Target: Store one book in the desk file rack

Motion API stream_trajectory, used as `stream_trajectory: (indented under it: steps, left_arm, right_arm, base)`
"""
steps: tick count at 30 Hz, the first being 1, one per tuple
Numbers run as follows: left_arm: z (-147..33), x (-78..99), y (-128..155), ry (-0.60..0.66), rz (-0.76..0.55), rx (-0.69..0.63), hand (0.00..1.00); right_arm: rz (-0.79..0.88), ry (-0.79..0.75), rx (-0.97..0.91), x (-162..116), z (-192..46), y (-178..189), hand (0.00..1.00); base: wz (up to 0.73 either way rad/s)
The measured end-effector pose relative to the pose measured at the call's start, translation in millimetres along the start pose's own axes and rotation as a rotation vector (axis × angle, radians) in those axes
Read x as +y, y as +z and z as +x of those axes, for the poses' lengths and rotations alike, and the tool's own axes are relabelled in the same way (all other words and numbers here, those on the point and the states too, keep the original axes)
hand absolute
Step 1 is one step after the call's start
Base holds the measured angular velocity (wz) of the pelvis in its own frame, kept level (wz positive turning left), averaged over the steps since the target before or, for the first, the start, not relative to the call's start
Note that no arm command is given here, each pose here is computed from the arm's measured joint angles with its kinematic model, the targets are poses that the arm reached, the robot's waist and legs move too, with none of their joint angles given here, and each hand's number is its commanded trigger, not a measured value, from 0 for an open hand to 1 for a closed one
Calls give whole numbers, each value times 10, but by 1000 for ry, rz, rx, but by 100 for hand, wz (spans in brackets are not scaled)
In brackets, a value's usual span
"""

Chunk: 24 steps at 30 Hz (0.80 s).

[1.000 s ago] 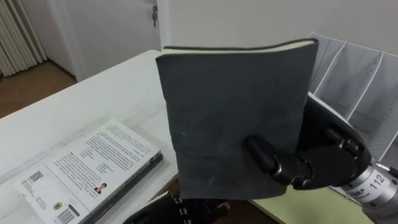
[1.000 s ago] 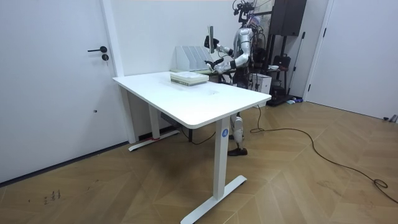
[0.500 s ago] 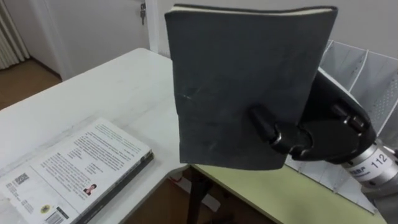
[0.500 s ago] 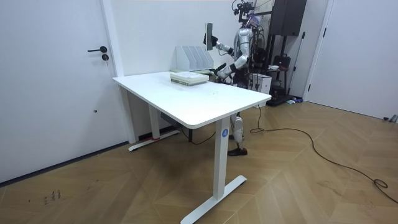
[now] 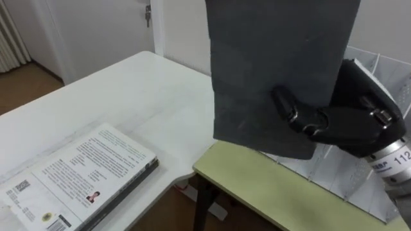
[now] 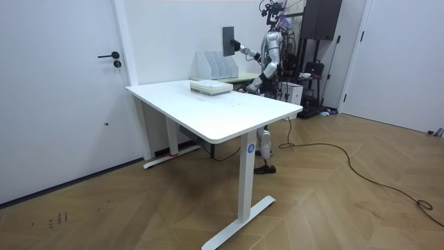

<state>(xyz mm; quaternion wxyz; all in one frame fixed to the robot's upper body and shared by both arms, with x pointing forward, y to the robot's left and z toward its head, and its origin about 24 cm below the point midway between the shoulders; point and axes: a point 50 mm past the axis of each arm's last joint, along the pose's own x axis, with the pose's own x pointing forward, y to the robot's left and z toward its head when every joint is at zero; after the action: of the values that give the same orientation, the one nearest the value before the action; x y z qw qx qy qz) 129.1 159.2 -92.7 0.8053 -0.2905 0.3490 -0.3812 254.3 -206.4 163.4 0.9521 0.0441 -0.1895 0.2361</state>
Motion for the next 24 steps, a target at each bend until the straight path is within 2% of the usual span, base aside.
stream_trajectory:
  steps: [7, 11, 18, 24]
  left_arm:
    - [-309, 247, -421, 322, -73, 91, 0]
    - [-411, 354, -565, 508, -125, 42, 0]
    - [-501, 430, -723, 726, -205, -29, 0]
    - [-756, 438, -1065, 945, -301, 85, 0]
  right_arm:
    - [-112, -155, -13, -55, 2, 66, 100]
    - [-193, -277, -54, -97, -4, 139, 100]
    - [-346, -480, -79, -181, -3, 212, 100]
    - [-462, -689, -103, -273, -69, 268, 100]
  base:
    - [-2]
    - [-5]
    - [0]
    - [7]
